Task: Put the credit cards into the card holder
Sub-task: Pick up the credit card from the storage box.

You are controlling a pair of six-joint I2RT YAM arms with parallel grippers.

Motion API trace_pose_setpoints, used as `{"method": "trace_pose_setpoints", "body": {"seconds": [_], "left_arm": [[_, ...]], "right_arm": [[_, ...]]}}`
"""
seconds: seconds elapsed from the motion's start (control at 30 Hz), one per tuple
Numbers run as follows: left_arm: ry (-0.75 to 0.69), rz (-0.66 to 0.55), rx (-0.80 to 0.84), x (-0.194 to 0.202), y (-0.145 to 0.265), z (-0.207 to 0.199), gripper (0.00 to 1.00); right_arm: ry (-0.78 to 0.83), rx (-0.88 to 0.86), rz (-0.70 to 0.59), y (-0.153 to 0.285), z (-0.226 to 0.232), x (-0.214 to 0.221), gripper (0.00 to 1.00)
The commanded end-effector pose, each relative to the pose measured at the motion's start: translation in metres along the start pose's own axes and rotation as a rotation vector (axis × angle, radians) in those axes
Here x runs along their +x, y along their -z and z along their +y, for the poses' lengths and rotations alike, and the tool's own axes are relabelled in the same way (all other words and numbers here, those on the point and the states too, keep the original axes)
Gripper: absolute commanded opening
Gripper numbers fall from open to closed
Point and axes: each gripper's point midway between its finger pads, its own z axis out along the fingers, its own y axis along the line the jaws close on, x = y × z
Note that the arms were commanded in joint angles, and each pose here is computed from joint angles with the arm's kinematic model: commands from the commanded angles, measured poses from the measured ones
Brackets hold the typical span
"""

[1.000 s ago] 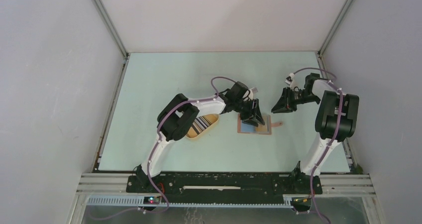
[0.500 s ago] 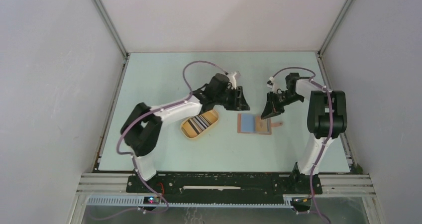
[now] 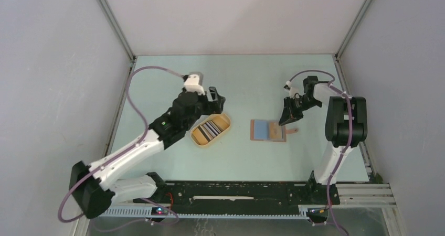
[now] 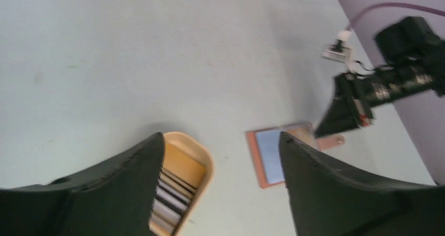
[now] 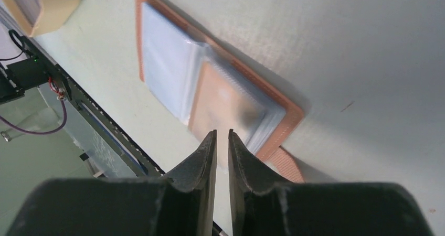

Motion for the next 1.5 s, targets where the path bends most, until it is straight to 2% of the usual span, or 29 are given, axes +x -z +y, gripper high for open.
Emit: {"method": "trace_pose_setpoints", "body": {"seconds": [0.0, 0.07, 0.17, 0.23, 0.3, 0.33, 0.37, 0.47, 0.53, 0.67, 0.8, 0.93, 1.0, 1.2, 1.4, 1.47], "left_arm": [[0.067, -0.144, -0.231, -0.012, 0.029, 0.061, 0.94], [0.139, -0.135, -0.203, -0.005, 0.034, 0.071, 0.98], [0.225, -0.128, -0.186, 0.009, 0.039, 0.085, 0.98], [0.259, -0.118, -0.182, 0.022, 0.042, 0.091, 0.97], [0.288, -0.1, -0.181, 0.037, 0.044, 0.096, 0.97], [0.306, -0.087, -0.184, 0.045, 0.044, 0.099, 0.97], [0.325, -0.076, -0.189, 0.054, 0.045, 0.102, 0.97], [0.384, -0.041, -0.221, 0.081, 0.047, 0.116, 0.97], [0.441, -0.035, -0.231, 0.096, 0.049, 0.123, 0.96], [0.547, -0.052, -0.214, 0.116, 0.051, 0.13, 0.96], [0.607, -0.037, -0.208, 0.13, 0.051, 0.136, 0.95], [0.63, -0.013, -0.209, 0.137, 0.049, 0.139, 0.95], [0.644, 0.001, -0.211, 0.143, 0.048, 0.139, 0.92], [0.677, 0.032, -0.232, 0.16, 0.049, 0.144, 0.78], [0.691, 0.038, -0.24, 0.167, 0.052, 0.147, 0.65], [0.7, 0.048, -0.247, 0.171, 0.054, 0.147, 0.57]], "right_arm": [[0.226, -0.051, -0.177, 0.041, 0.048, -0.027, 0.22], [0.376, -0.055, -0.229, 0.055, 0.074, -0.035, 0.23], [0.613, -0.07, -0.307, 0.072, 0.126, -0.044, 0.25], [0.764, -0.088, -0.367, 0.079, 0.161, -0.048, 0.39], [0.924, -0.199, -0.385, 0.072, 0.197, -0.043, 0.7], [0.939, -0.292, -0.362, 0.064, 0.209, -0.038, 0.8], [0.935, -0.386, -0.336, 0.06, 0.223, -0.034, 0.84], [0.838, -0.506, -0.148, 0.029, 0.255, -0.026, 0.79], [0.84, -0.433, -0.049, -0.001, 0.267, -0.029, 0.76], [0.673, -0.401, 0.084, -0.059, 0.281, -0.027, 0.72], [0.662, -0.306, 0.174, -0.106, 0.286, -0.017, 0.72], [0.652, -0.254, 0.215, -0.133, 0.29, -0.015, 0.71], [0.648, -0.231, 0.221, -0.143, 0.289, -0.016, 0.66], [0.628, -0.125, 0.223, -0.161, 0.272, -0.019, 0.62], [0.614, -0.081, 0.224, -0.174, 0.26, -0.023, 0.65], [0.611, -0.074, 0.224, -0.176, 0.257, -0.025, 0.67]]}}
